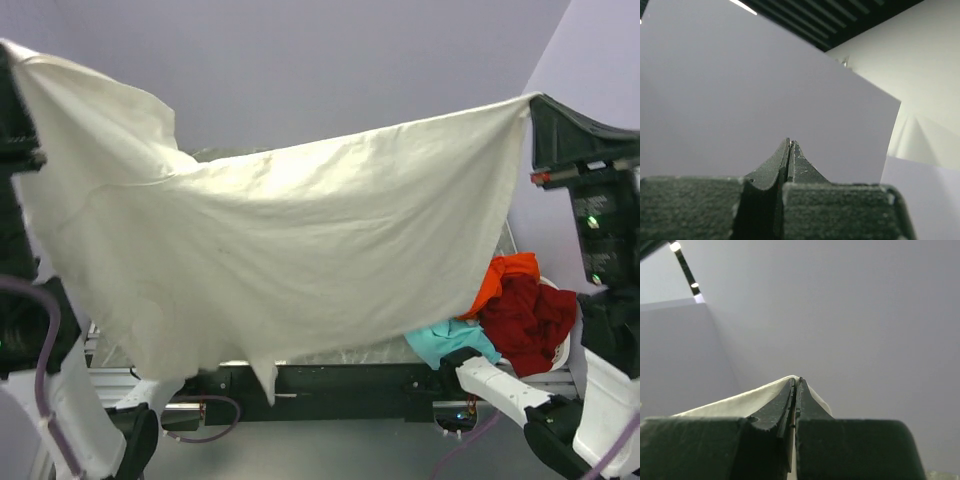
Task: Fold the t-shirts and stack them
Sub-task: Flatten the tshirt out
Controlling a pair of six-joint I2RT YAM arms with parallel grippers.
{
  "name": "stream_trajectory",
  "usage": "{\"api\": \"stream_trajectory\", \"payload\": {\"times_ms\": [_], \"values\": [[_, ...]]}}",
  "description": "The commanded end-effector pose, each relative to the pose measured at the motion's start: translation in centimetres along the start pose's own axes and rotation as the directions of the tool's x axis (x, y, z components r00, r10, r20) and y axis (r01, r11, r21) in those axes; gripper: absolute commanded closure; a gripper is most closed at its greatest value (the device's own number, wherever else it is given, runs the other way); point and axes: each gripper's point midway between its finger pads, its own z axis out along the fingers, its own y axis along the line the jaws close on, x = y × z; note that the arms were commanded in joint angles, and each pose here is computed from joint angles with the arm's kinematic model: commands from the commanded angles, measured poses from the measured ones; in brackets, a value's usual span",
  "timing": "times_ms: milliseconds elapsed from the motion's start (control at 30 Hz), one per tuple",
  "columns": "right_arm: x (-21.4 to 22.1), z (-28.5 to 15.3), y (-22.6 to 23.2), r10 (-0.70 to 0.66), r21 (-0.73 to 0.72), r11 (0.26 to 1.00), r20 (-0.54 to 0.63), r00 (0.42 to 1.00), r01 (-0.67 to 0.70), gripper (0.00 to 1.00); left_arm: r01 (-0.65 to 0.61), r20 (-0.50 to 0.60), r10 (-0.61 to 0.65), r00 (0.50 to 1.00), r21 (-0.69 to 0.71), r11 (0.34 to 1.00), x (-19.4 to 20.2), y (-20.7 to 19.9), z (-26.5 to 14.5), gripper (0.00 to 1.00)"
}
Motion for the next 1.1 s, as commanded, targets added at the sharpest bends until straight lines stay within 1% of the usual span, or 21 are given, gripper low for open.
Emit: {"api": "stream_trajectory", "payload": {"times_ms": [0,100,200,233,300,333,367,400,433,467,500,533,567,600,633,700,833,900,933,1000,1067], "values": [[6.8,4.6,-2.6,-0.038,0.078,0.996,-0.119,0.992,0.047,1.0,0.029,-0.149,-0.037,0.988,-0.049,0.998,7.9,5.3,2.9,0.99],[13.0,7.0,-4.9,-0.053,0.131,0.988,-0.231,0.971,0.086,1.0,0.055,-0.274,-0.082,0.958,-0.105,0.993,15.0,10.0,3.5,0.99],[19.3,8.9,-7.8,-0.052,0.179,0.977,-0.33,0.943,0.117,1.0,0.068,-0.424,-0.134,0.896,-0.168,0.983,23.1,15.0,2.8,0.99],[22.2,9.7,-8.9,-0.047,0.192,0.973,-0.371,0.928,0.126,1.0,0.068,-0.496,-0.163,0.853,-0.204,0.977,27.2,17.6,1.8,0.99],[26.0,10.1,-11.4,-0.035,0.223,0.964,-0.429,0.903,0.144,1.0,0.061,-0.557,-0.183,0.81,-0.231,0.971,31.0,19.9,0.6,0.99],[29.7,10.5,-12.7,-0.024,0.225,0.963,-0.479,0.878,0.149,1.0,0.046,-0.608,-0.207,0.766,-0.269,0.962,34.6,22.4,-1.1,0.99],[31.2,10.6,-14.2,-0.02,0.239,0.958,-0.5,0.866,0.16,1.0,0.042,-0.631,-0.217,0.745,-0.28,0.959,36.3,23.5,-1.9,0.96],[34.5,10.9,-15.7,-0.005,0.253,0.953,-0.54,0.842,0.168,1.0,0.03,-0.652,-0.214,0.728,-0.281,0.959,38.1,24.7,-3.0,0.92],[36.6,10.8,-16.8,0.011,0.264,0.949,-0.569,0.822,0.171,1.0,0.032,-0.684,-0.233,0.691,-0.293,0.955,40.5,25.9,-4.3,0.73],[38.1,10.7,-18.3,0.028,0.281,0.944,-0.59,0.807,0.173,1.0,0.028,-0.698,-0.24,0.675,-0.301,0.953,41.8,26.8,-5.0,0.61],[41.6,10.3,-20.0,0.054,0.3,0.936,-0.637,0.769,0.183,1.0,0.016,-0.719,-0.242,0.652,-0.307,0.952,43.1,27.6,-5.8,0.52],[42.7,10.6,-20.8,0.064,0.303,0.936,-0.652,0.756,0.182,0.94,0.003,-0.742,-0.265,0.616,-0.334,0.943,45.2,29.0,-7.0,0.36],[44.0,10.7,-21.6,0.075,0.312,0.931,-0.671,0.738,0.189,0.8,-0.011,-0.756,-0.27,0.597,-0.344,0.939,46.1,29.6,-7.6,0.32],[47.6,10.0,-23.4,0.098,0.314,0.928,-0.725,0.682,0.201,0.45,-0.017,-0.77,-0.277,0.575,-0.35,0.937,47.0,29.8,-8.2,0.29],[47.7,10.5,-23.7,0.107,0.319,0.924,-0.744,0.659,0.21,0.34,-0.034,-0.786,-0.288,0.547,-0.365,0.931,47.7,30.2,-9.0,0.26],[49.9,9.9,-24.6,0.111,0.309,0.921,-0.793,0.599,0.238,0.24,-0.051,-0.797,-0.289,0.53,-0.37,0.928,47.7,29.9,-9.7,0.22],[50.6,8.0,-22.8,0.107,0.281,0.935,-0.805,0.583,0.217,0.2,-0.074,-0.824,-0.3,0.48,-0.379,0.923,46.7,28.3,-11.8,0.2],[49.9,7.2,-21.2,0.111,0.268,0.945,-0.803,0.586,0.187,0.2,-0.114,-0.842,-0.352,0.41,-0.43,0.896,47.0,28.3,-15.0,0.19],[50.7,5.8,-20.5,0.125,0.267,0.947,-0.82,0.558,0.18,0.2,-0.122,-0.84,-0.364,0.401,-0.443,0.888,46.3,27.9,-15.8,0.19],[50.9,3.8,-19.1,0.15,0.272,0.949,-0.835,0.53,0.16,0.2,-0.14,-0.853,-0.413,0.319,-0.474,0.869,46.4,27.3,-19.8,0.19],[51.6,2.4,-17.2,0.163,0.263,0.955,-0.849,0.502,0.134,0.21,-0.165,-0.851,-0.451,0.269,-0.502,0.849,46.5,26.9,-22.7,0.19]]}}
